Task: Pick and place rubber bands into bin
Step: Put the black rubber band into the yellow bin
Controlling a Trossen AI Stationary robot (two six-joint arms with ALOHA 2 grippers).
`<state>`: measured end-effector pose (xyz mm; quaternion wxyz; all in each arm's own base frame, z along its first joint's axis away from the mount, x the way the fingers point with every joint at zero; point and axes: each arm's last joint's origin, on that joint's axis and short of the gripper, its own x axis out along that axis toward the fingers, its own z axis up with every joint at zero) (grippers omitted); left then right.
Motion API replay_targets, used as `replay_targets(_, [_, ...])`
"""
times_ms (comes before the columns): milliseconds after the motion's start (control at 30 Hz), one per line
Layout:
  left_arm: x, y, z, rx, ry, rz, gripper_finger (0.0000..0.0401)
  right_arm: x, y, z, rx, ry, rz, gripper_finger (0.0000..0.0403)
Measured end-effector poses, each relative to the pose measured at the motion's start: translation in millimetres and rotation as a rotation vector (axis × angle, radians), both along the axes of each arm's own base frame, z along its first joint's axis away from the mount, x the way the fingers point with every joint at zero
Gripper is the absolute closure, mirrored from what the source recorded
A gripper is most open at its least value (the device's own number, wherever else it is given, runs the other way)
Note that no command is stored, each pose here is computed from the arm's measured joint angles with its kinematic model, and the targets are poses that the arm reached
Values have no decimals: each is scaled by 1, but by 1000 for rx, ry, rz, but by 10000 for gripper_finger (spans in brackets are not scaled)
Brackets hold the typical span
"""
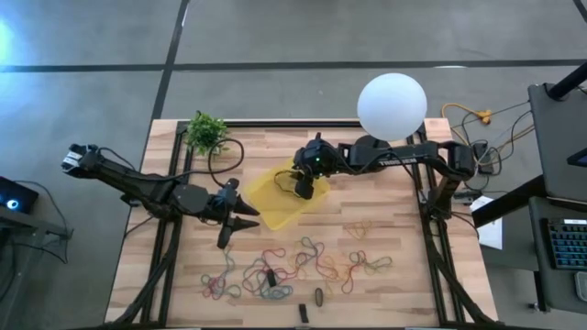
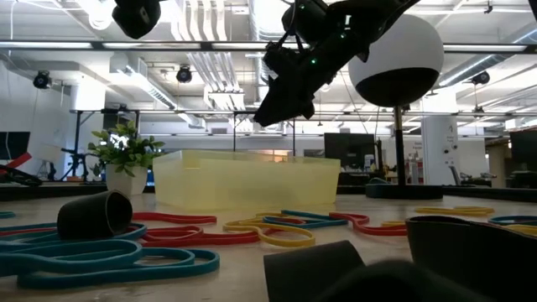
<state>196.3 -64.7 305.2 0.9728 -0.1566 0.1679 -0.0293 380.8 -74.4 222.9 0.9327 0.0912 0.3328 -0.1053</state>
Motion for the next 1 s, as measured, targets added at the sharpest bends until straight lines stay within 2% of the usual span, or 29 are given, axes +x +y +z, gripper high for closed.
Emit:
replay_targets(133, [-1, 0, -1, 4, 15, 0, 276, -8, 6, 10, 49, 9, 74, 251])
replay_targets(267, [-2, 0, -11, -7, 116, 8, 276, -25, 22, 28, 68, 60, 172, 247])
replay_targets(467, [3, -8, -31, -41, 286, -76, 276, -55, 55, 57, 49, 115, 290, 258])
replay_targets(733, [25, -35, -66, -48, 451, -254, 276, -93, 96, 88, 102, 69, 363, 274])
replay_targets(867, [37, -52, -81, 8, 445, -369, 276, -112, 112, 90, 152, 60, 376, 281])
replay_targets(1000, [49, -66, -91, 92, 357, -459, 276, -132, 120, 85, 198, 65, 322, 288])
